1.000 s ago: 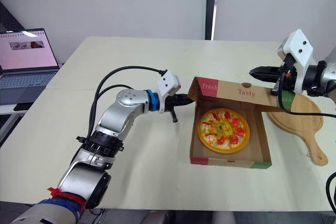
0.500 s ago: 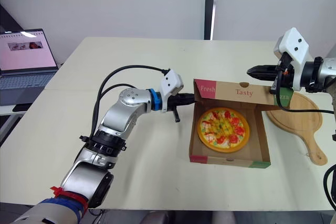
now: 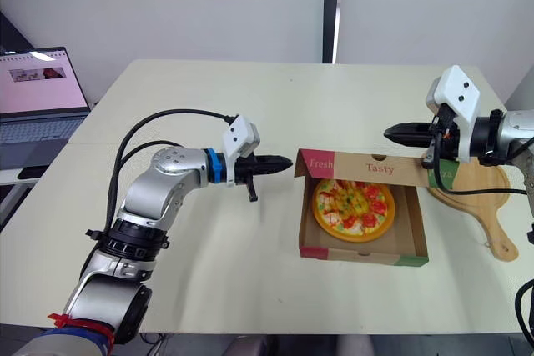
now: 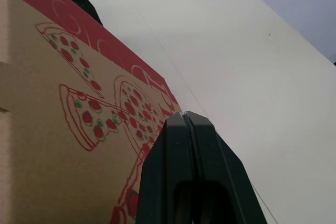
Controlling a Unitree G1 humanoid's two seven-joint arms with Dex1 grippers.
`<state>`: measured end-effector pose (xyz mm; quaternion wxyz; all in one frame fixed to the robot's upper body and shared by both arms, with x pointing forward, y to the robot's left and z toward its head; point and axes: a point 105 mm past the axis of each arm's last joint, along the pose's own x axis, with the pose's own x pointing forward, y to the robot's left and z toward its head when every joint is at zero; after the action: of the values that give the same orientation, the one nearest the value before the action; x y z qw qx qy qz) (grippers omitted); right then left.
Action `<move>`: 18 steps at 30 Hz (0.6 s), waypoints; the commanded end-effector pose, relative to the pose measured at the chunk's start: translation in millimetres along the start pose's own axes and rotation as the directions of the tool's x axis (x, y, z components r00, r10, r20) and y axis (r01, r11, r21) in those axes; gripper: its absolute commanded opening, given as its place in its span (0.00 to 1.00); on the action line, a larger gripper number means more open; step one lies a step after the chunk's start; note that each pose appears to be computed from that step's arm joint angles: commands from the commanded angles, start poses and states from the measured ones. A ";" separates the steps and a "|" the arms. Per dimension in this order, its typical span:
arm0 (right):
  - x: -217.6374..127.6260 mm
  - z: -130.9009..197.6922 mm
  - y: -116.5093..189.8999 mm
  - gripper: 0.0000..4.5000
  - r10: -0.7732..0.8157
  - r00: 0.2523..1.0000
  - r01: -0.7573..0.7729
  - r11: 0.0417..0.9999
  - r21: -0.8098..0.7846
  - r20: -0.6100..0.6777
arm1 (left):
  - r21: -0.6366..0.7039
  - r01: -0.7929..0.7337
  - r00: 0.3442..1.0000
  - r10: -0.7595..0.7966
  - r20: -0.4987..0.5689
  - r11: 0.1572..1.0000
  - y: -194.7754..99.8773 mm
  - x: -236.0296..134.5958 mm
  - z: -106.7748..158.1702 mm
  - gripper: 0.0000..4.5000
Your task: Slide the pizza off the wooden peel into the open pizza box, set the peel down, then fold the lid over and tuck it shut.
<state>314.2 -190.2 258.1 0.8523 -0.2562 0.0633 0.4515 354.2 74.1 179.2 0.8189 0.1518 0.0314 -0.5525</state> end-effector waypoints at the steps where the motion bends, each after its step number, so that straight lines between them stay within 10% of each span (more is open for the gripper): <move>1: -5.3 11.1 4.5 0.00 -0.013 1.000 0.013 1.000 -0.024 0.024 | 0.054 0.004 0.996 -0.009 0.093 0.999 4.7 -10.4 35.0 0.00; 18: -6.0 -17.5 39.3 0.00 0.070 0.993 -0.076 0.995 -0.063 -0.098 | 0.265 0.357 0.921 -0.385 0.060 0.896 -58.6 28.6 70.1 0.00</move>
<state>286.6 -185.8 219.5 0.8274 -0.2791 0.1151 0.4736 308.5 14.3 213.9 0.6862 0.1925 -0.0280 -0.7010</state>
